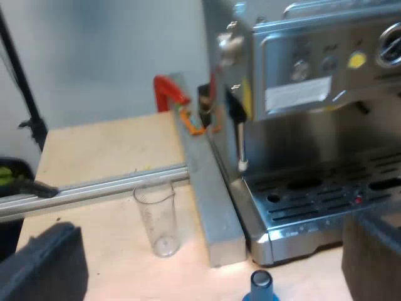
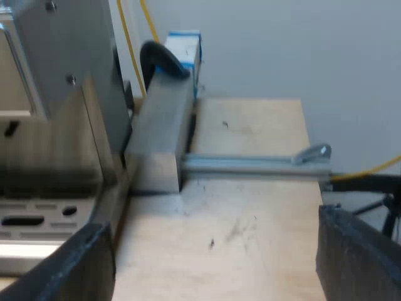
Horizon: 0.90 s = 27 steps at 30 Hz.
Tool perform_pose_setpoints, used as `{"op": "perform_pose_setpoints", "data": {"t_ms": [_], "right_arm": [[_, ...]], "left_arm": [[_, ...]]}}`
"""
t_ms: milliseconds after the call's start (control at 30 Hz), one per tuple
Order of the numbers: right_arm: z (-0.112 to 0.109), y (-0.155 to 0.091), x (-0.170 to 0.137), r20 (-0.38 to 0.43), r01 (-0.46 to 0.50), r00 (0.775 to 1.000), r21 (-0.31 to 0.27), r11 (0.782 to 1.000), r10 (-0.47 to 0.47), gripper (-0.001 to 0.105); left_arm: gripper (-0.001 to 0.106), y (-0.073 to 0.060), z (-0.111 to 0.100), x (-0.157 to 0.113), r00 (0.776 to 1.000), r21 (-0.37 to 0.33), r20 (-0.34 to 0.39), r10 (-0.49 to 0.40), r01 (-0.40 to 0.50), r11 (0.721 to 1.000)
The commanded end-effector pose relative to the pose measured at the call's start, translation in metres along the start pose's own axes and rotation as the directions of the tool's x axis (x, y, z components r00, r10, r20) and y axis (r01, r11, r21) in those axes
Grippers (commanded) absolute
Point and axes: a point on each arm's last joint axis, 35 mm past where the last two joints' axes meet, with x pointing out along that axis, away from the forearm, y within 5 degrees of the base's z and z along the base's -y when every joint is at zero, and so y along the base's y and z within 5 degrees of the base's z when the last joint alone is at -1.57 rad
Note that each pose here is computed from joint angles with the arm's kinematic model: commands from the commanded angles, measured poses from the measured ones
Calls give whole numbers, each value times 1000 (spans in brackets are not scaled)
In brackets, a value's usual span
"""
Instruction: Grind coffee beans and then tamp
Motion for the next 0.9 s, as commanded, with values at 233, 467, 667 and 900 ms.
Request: {"op": "perform_pose_setpoints", "data": {"t_ms": [233, 467, 667, 900], "right_arm": [[1, 3, 13, 22, -1, 1000, -1, 1000, 1, 69], [-20, 23, 51, 34, -185, 982, 62, 981, 184, 69], [-48, 38, 75, -64, -242, 967, 64, 968, 246, 69], [-79, 51, 95, -175, -264, 946, 69, 962, 272, 69]], "left_arm": [[83, 3, -5, 26, 999, -14, -45, 28, -29, 999], [83, 6, -16, 66, 1000, -14, -16, 23, -23, 1000], [83, 10, -40, 96, 995, -19, -98, -9, 7, 1000], [83, 13, -61, 114, 983, -28, -182, -22, 17, 999]]}}
